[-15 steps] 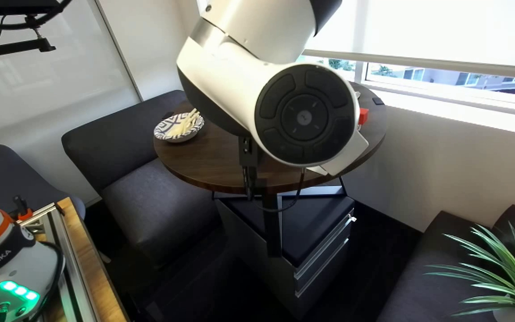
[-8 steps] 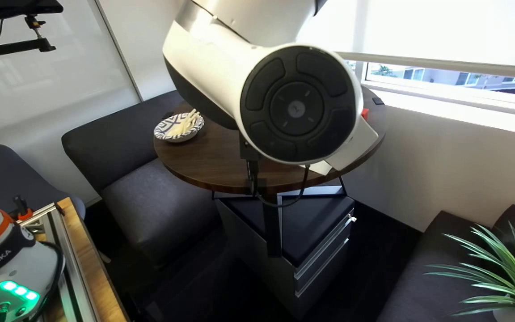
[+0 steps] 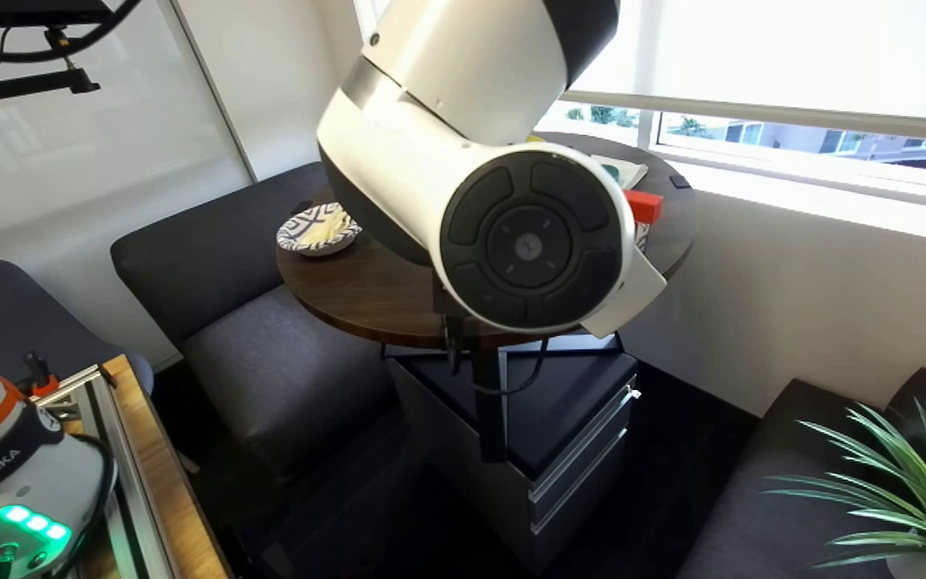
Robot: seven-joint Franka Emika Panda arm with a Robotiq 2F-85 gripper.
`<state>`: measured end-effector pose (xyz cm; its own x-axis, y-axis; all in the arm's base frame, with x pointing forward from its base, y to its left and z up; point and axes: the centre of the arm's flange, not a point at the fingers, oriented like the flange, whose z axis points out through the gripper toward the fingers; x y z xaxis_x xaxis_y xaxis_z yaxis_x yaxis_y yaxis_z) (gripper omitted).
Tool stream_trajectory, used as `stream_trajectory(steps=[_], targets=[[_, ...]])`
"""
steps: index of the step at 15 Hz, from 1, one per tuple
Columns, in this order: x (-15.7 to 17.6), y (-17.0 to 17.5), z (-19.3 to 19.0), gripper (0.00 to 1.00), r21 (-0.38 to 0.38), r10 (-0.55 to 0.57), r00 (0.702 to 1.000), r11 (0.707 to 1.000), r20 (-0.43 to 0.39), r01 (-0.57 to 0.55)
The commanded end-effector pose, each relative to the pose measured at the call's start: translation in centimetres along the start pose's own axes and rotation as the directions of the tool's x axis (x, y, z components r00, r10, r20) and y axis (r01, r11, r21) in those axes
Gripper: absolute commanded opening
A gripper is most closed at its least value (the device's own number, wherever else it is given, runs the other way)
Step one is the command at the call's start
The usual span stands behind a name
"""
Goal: Remove the spoon from the blue bowl and put it on the white plate
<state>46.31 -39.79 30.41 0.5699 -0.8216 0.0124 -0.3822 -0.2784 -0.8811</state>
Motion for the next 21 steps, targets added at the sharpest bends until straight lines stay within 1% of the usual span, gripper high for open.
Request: stream_trajectory(steps=[1, 5, 7, 9, 10, 11, 13, 14, 16, 17, 18, 19, 20, 21], targets=[[-0.8, 1.2, 0.9, 0.88, -0.039, -0.030, 0.999, 0.999, 0.024, 0.031], [-1.5, 1.5, 1.8, 0.89, -0.023, -0.079, 0.993, 0.996, 0.085, 0.081], [-1.8, 1.3, 2.4, 0.86, 0.004, -0.107, 0.989, 0.994, 0.106, 0.107], [-1.8, 1.4, 2.8, 0.81, 0.031, -0.141, 0.985, 0.990, 0.096, 0.139], [-1.8, 1.5, 2.9, 0.84, 0.032, -0.151, 0.985, 0.988, 0.087, 0.149], [-1.6, 1.5, 3.0, 0.84, 0.034, -0.155, 0.985, 0.988, 0.081, 0.153], [-1.4, 1.8, 2.8, 0.78, 0.040, -0.158, 0.985, 0.987, 0.074, 0.155], [-1.4, 1.8, 2.8, 0.77, 0.042, -0.158, 0.985, 0.987, 0.071, 0.155], [-1.3, 2.0, 2.8, 0.69, 0.041, -0.153, 0.987, 0.988, 0.055, 0.151], [-1.3, 2.1, 2.9, 0.52, 0.040, -0.147, 0.988, 0.989, 0.052, 0.145], [-1.3, 2.2, 3.0, 0.57, 0.037, -0.142, 0.989, 0.989, 0.049, 0.141], [-1.4, 2.2, 3.2, 0.55, 0.043, -0.136, 0.989, 0.990, 0.052, 0.134], [-1.4, 2.3, 3.3, 0.47, 0.045, -0.133, 0.990, 0.990, 0.054, 0.130], [-1.4, 2.3, 3.4, 0.46, 0.045, -0.129, 0.990, 0.991, 0.057, 0.127]])
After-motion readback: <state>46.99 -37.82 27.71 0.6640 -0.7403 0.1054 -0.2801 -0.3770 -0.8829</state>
